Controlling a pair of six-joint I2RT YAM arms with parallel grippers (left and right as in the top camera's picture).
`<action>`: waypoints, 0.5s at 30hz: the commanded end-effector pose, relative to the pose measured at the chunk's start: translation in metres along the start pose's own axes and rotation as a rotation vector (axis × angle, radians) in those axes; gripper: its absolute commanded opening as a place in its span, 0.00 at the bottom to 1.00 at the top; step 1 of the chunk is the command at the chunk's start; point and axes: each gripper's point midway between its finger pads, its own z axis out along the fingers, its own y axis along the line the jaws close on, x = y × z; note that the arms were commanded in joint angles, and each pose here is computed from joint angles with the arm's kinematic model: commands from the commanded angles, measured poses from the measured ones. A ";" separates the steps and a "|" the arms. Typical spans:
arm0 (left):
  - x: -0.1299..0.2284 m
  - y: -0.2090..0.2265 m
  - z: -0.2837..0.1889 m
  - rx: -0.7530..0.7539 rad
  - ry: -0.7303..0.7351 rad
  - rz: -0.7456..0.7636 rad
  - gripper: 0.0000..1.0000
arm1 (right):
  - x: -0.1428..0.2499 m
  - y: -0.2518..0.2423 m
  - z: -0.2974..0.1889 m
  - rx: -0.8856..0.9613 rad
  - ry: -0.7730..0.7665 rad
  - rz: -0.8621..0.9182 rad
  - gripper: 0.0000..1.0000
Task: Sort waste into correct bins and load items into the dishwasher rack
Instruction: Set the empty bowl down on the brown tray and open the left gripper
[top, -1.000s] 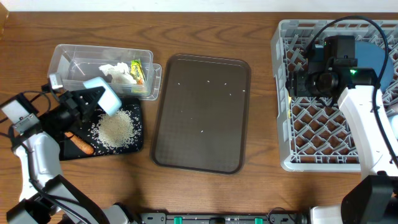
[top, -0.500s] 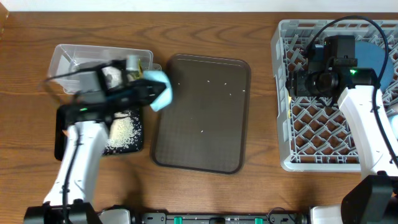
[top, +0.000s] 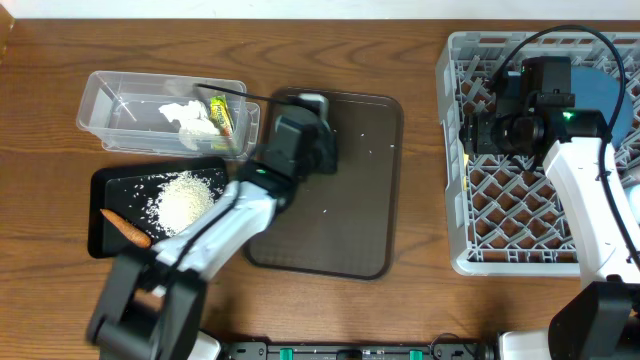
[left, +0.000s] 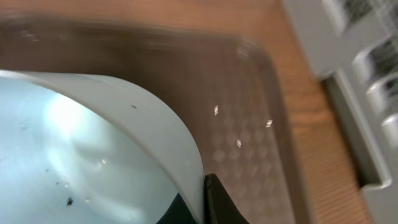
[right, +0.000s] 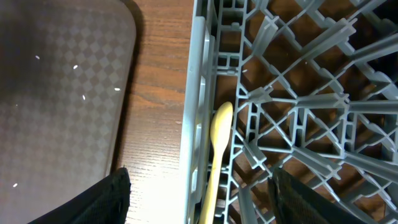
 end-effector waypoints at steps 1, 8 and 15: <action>0.007 -0.007 0.018 -0.028 -0.003 0.042 0.06 | 0.000 0.001 -0.001 0.001 -0.001 0.013 0.70; 0.026 -0.030 0.026 0.010 0.027 0.084 0.06 | -0.001 0.001 -0.001 0.001 -0.005 0.013 0.70; 0.020 -0.032 0.017 0.018 0.020 0.080 0.46 | -0.008 0.001 -0.001 0.000 -0.031 0.009 0.70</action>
